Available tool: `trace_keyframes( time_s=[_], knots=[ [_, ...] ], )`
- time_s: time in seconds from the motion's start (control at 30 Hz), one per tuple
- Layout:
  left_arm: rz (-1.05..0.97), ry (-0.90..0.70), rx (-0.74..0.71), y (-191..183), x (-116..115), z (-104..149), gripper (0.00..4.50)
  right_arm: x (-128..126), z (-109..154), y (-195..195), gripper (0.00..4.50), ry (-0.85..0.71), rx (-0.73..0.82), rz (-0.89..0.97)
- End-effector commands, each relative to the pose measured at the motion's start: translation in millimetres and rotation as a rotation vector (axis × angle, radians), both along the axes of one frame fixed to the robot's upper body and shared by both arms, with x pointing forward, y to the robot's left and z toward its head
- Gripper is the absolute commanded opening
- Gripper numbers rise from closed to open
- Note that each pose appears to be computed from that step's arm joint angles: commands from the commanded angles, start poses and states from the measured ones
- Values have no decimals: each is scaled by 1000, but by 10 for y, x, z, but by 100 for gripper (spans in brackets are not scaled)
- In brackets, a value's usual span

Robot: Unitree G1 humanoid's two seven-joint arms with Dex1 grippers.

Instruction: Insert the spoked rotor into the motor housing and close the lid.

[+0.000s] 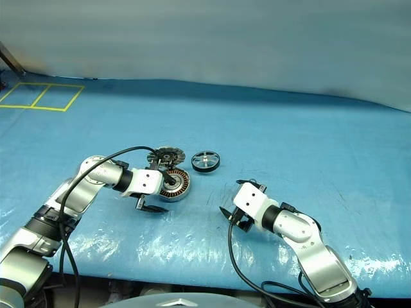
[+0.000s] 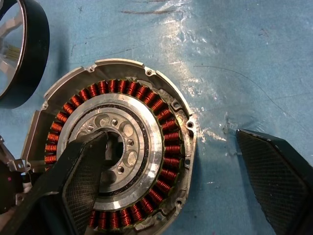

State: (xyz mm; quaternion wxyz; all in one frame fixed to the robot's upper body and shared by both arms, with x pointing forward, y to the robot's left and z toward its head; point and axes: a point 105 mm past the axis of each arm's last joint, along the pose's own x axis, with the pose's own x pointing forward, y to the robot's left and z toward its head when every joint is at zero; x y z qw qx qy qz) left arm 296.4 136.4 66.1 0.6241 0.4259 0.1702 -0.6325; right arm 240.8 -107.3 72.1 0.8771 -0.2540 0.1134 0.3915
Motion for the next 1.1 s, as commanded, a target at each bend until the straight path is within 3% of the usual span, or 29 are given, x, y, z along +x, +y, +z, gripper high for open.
trace_keyframes(
  time_s=[0.03, 0.13, 0.3, 0.43, 0.57, 0.87, 1.1],
  knots=[
    [-1, 59, 53, 38, -60, -184, 448, 4, 78, 8, 450, -39, 5, -4],
    [-8, 52, 58, 38, -51, -186, 394, 5, 73, 3, 450, -43, -2, -7],
    [1, -2, 64, 21, 14, -200, 238, 5, 69, 9, 450, -43, -1, -6],
    [-43, 5, 81, 49, -31, -216, 206, 8, 68, 11, 450, -44, -8, -1],
    [-114, -67, 18, -31, -38, -129, 204, 9, 68, 14, 450, -45, -8, 2],
    [-379, -37, -97, -366, -393, 105, 204, -18, 152, -63, 450, -38, 25, -16],
    [-574, -87, 197, -176, -357, -77, 204, -63, 115, -198, 450, -12, 5, -50]
  ],
)
